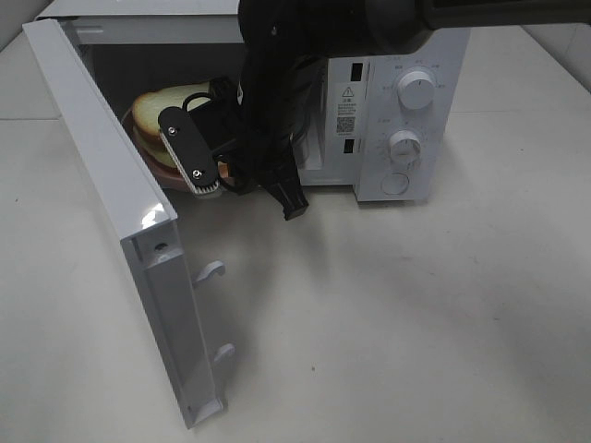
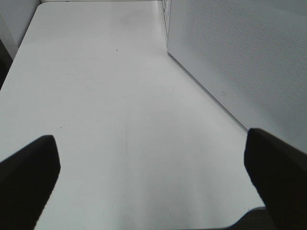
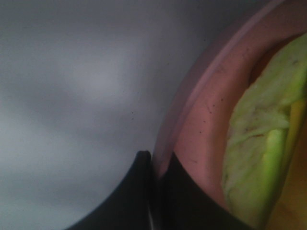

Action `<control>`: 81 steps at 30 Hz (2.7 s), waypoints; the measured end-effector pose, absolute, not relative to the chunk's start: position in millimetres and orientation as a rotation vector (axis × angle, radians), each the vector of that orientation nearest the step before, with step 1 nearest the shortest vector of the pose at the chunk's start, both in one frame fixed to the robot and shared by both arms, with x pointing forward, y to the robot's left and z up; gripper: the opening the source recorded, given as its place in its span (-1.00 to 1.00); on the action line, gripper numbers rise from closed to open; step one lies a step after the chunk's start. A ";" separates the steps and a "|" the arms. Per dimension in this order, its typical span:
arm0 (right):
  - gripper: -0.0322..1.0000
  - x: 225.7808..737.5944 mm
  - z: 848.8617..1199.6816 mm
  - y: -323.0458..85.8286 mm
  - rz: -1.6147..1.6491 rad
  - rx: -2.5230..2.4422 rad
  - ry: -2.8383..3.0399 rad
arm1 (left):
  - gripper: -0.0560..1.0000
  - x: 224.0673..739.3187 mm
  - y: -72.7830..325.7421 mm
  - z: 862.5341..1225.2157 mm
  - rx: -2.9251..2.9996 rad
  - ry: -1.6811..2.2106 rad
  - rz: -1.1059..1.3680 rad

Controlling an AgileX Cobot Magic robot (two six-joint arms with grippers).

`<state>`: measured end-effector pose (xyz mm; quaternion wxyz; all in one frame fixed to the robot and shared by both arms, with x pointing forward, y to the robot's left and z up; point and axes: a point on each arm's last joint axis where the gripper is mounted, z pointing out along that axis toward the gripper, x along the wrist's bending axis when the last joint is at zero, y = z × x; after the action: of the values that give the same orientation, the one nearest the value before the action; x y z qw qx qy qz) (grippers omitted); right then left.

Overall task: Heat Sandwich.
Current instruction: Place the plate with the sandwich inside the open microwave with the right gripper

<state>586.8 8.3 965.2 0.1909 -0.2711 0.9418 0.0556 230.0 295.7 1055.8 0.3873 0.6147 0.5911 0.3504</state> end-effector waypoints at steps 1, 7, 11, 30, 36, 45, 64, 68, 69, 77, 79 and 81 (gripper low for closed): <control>-0.87 586.8 965.2 8.3 0.156 -0.762 2.646 | 0.98 230.0 295.7 1055.8 1.564 1.504 0.892; -0.87 601.0 964.4 16.4 0.178 -0.686 2.643 | 0.98 230.0 295.7 1055.8 1.564 1.504 0.892; -0.87 613.3 962.1 16.7 0.180 -0.631 2.640 | 0.98 230.0 295.7 1055.8 1.564 1.504 0.892; -0.87 650.5 942.0 15.3 0.186 -0.515 2.648 | 0.98 229.8 295.7 1055.8 1.564 1.503 0.892; -0.86 651.7 936.9 16.6 0.202 -0.476 2.654 | 0.98 229.8 295.7 1055.8 1.564 1.503 0.892; -0.60 657.7 942.1 20.9 0.298 -0.278 2.606 | 0.98 229.8 295.7 1055.8 1.564 1.503 0.892; 0.38 648.7 951.8 12.2 0.281 -0.223 2.628 | 0.98 229.8 295.7 1055.8 1.564 1.503 0.892; 0.38 640.7 953.7 6.5 0.294 -0.229 2.618 | 0.98 229.8 295.7 1055.8 1.564 1.503 0.892; 0.38 638.6 952.2 5.0 0.295 -0.231 2.618 | 0.98 229.8 295.7 1055.8 1.564 1.503 0.892; 0.38 618.8 953.3 -9.5 0.310 -0.244 2.607 | 0.98 229.8 295.7 1055.8 1.564 1.503 0.892; 0.38 613.5 955.9 -13.7 0.311 -0.249 2.603 | 0.98 229.8 295.7 1055.8 1.564 1.503 0.892; 0.38 605.2 959.0 -20.2 0.309 -0.254 2.603 | 0.98 229.8 295.7 1055.8 1.564 1.503 0.892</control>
<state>605.2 -20.2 959.0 0.2513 -0.0932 0.9567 0.1137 229.8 295.7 1055.8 0.3876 0.6145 0.5909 0.3508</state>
